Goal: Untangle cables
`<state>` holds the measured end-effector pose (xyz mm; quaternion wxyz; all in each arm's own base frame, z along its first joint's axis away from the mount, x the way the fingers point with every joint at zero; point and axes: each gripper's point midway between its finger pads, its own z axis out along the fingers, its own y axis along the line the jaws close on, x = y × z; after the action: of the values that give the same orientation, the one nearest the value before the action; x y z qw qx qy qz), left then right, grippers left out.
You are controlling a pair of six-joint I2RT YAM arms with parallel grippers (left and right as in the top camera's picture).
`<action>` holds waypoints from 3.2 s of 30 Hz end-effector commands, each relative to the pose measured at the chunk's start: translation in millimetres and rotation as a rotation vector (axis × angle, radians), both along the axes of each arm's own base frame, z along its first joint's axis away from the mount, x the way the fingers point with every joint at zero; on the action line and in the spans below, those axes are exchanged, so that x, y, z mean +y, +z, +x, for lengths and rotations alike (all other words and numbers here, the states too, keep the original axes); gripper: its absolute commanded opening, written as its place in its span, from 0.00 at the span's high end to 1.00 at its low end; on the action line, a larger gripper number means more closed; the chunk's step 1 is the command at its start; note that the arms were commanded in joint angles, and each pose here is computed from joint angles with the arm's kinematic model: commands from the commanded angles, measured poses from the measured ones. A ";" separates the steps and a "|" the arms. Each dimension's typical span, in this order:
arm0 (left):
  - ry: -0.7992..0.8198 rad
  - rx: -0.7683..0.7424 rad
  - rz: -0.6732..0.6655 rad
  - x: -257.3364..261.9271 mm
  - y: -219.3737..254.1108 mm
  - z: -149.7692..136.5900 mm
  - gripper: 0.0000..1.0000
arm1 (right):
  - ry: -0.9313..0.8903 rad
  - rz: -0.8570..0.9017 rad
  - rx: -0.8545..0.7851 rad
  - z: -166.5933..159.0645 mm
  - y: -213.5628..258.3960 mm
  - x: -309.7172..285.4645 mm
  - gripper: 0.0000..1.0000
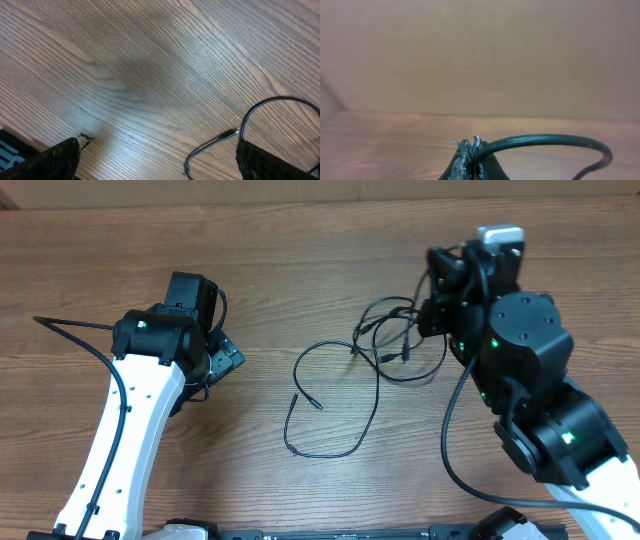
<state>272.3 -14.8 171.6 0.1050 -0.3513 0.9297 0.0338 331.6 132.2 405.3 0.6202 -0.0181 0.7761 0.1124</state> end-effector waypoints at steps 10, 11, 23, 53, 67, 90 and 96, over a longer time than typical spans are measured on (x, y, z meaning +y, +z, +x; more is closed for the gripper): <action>0.032 -0.001 0.017 5.0 -0.9 -0.2 0.01 | -0.420 -0.141 0.244 -38.5 -56.8 -88.6 0.76; 0.032 -0.001 0.017 5.0 -0.9 -0.2 0.00 | -0.428 -0.147 0.273 -42.2 -63.7 -90.7 0.61; 0.032 -0.001 0.017 5.0 -0.9 -0.2 0.00 | -0.431 -0.150 0.371 -45.9 -87.8 -88.2 0.00; 0.032 -0.001 0.017 5.1 -0.9 -0.2 0.01 | -0.344 0.067 0.797 82.2 -255.2 -80.8 0.00; 0.032 -0.002 0.017 5.1 -0.7 -0.1 0.00 | -0.281 0.109 0.838 82.3 -277.6 -67.4 0.07; 0.032 -0.001 0.017 5.0 -0.9 -0.2 0.01 | -0.233 0.128 0.930 80.0 -307.6 -55.2 0.92; 0.032 -0.001 0.017 5.0 -0.9 -0.2 0.00 | -0.198 0.152 0.942 78.5 -307.5 -48.1 0.96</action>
<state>272.3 -14.8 171.6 0.1050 -0.3529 0.9291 0.0334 411.2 79.7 98.7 0.2142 0.1576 0.9599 0.0886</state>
